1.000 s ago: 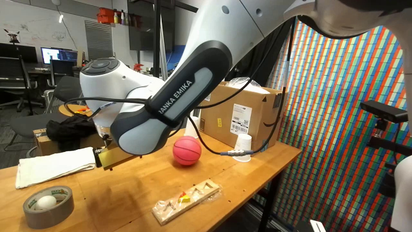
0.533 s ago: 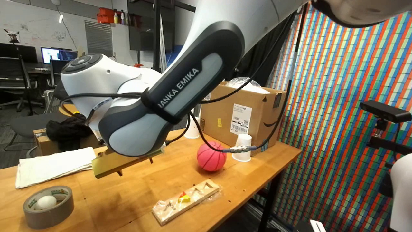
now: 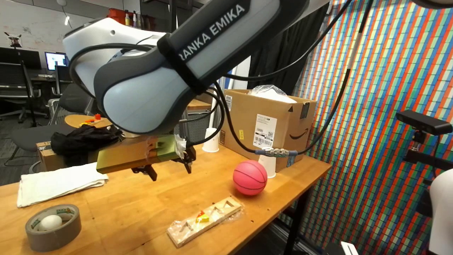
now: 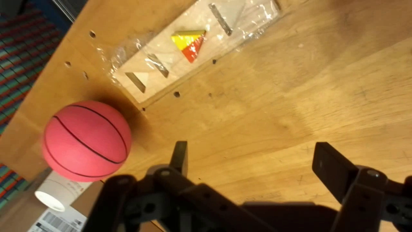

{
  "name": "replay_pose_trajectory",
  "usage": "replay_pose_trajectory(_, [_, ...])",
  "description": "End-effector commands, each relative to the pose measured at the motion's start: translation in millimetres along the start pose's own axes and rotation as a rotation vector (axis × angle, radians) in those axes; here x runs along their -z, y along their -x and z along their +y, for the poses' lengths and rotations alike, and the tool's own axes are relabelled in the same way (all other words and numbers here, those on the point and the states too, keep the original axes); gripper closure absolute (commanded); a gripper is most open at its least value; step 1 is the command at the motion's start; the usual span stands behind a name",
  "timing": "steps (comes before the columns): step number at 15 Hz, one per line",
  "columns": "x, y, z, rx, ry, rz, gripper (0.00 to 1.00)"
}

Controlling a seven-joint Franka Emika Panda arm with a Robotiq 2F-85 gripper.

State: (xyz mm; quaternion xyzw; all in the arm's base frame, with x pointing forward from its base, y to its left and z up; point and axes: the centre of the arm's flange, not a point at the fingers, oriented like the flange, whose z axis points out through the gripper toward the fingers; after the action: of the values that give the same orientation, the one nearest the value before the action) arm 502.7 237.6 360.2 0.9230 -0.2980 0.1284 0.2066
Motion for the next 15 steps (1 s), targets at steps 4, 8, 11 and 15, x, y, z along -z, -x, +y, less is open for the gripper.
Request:
replay_pose_trajectory(4, [-12, 11, 42, -0.118, 0.070, -0.072, 0.00])
replay_pose_trajectory(8, [-33, 10, 53, -0.148, 0.089, -0.123, 0.00])
replay_pose_trajectory(11, [-44, 5, 59, -0.161, 0.091, -0.164, 0.00])
replay_pose_trajectory(15, [-54, -7, 62, -0.174, 0.042, -0.215, 0.00])
